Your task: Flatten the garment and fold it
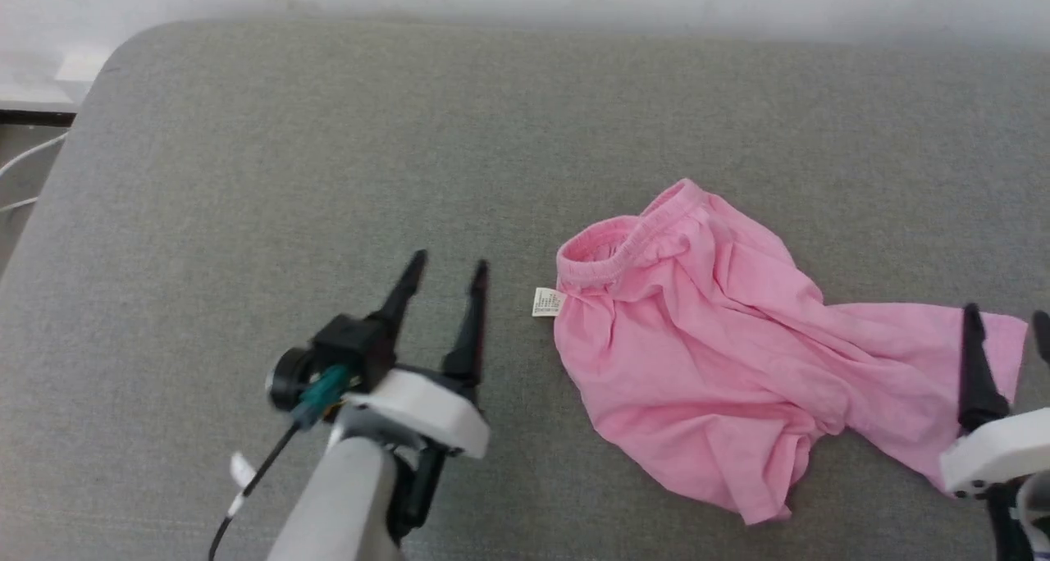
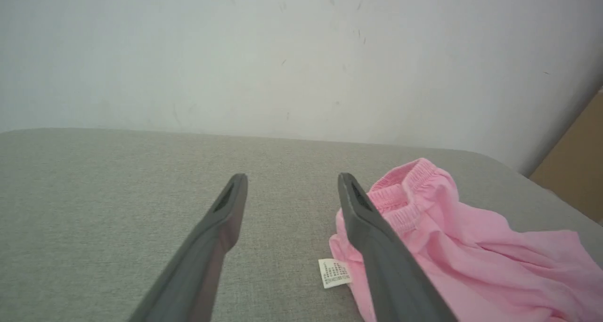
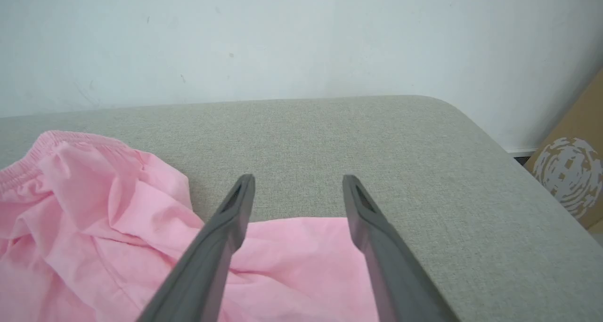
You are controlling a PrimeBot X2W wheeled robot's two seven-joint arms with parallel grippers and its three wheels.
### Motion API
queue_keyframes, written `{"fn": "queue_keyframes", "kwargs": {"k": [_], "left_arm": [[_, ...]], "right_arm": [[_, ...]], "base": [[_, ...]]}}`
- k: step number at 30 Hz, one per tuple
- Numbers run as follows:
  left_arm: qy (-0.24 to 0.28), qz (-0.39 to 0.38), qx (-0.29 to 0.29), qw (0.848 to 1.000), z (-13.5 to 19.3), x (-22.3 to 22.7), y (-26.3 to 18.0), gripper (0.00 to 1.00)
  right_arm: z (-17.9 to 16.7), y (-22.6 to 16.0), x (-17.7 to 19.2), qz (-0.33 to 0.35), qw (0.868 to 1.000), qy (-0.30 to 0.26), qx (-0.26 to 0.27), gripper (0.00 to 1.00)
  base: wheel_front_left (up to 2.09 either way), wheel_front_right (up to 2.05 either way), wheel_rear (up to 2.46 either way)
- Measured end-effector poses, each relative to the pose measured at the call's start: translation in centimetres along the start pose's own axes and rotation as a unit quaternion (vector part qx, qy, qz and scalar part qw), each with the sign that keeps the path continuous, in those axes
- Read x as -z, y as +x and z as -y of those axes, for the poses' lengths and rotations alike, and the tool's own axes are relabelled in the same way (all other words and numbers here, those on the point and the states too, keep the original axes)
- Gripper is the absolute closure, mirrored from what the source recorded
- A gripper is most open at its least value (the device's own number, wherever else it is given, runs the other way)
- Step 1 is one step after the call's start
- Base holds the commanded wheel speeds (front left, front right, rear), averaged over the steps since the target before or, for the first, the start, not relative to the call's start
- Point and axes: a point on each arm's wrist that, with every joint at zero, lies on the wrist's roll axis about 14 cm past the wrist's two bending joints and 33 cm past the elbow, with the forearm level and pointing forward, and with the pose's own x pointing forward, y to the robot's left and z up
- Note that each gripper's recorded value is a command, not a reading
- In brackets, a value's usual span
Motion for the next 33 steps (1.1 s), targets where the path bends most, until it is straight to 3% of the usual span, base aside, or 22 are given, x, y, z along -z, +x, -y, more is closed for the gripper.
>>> {"fn": "queue_keyframes", "kwargs": {"k": [6, 12, 18, 23, 24, 25, 26, 29, 33], "left_arm": [[0.004, -0.065, 0.097, 0.993, 5.3, 2.1, 3.0, 0.0], [0.011, -0.173, 0.105, 0.979, 6.3, 5.5, 5.8, 0.0], [0.041, -0.299, 0.103, 0.948, 6.1, 9.7, 6.8, 0.0], [0.087, -0.419, 0.094, 0.899, 5.1, 13.3, 5.8, 0.0], [0.1, -0.433, 0.095, 0.891, 5.0, 13.5, 5.9, 0.51], [0.107, -0.443, 0.096, 0.885, 5.0, 13.5, 6.0, 0.86], [0.11, -0.45, 0.097, 0.881, 5.0, 13.5, 6.1, 1.0], [0.102, -0.45, 0.093, 0.883, 4.8, 13.4, 5.9, 1.0], [0.057, -0.423, 0.069, 0.902, 3.7, 13.3, 5.2, 1.0]], "right_arm": [[-2.8, -0.1, -0.2, 0.021, 0.999, 0.009, -0.042, 0.0], [-3.8, 0.2, 0.2, 0.018, 0.998, 0.01, -0.055, 0.0], [-4.0, 0.5, 0.6, 0.013, 0.998, 0.011, -0.057, 0.0], [-3.6, 0.5, 1.2, 0.004, 0.999, 0.012, -0.052, 0.0], [-3.6, 0.5, 1.2, 0.005, 0.999, 0.013, -0.052, 0.0], [-3.6, 0.5, 1.3, 0.005, 0.999, 0.015, -0.052, 0.0], [-3.6, 0.5, 1.3, 0.004, 0.999, 0.017, -0.052, 0.0], [-3.8, 0.6, 1.2, 0.006, 0.998, 0.021, -0.055, 0.0], [-4.1, 0.9, 0.9, 0.013, 0.998, 0.024, -0.058, 0.0]], "base": [[0.0, 0.0, 0.0], [0.0, 0.0, 0.0], [0.0, 0.0, 0.0], [0.0, 0.0, 0.0], [0.0, 0.0, 0.0], [0.0, 0.0, 0.0], [0.0, 0.0, 0.0], [0.0, 0.0, 0.0], [0.0, 0.0, 0.0]]}}
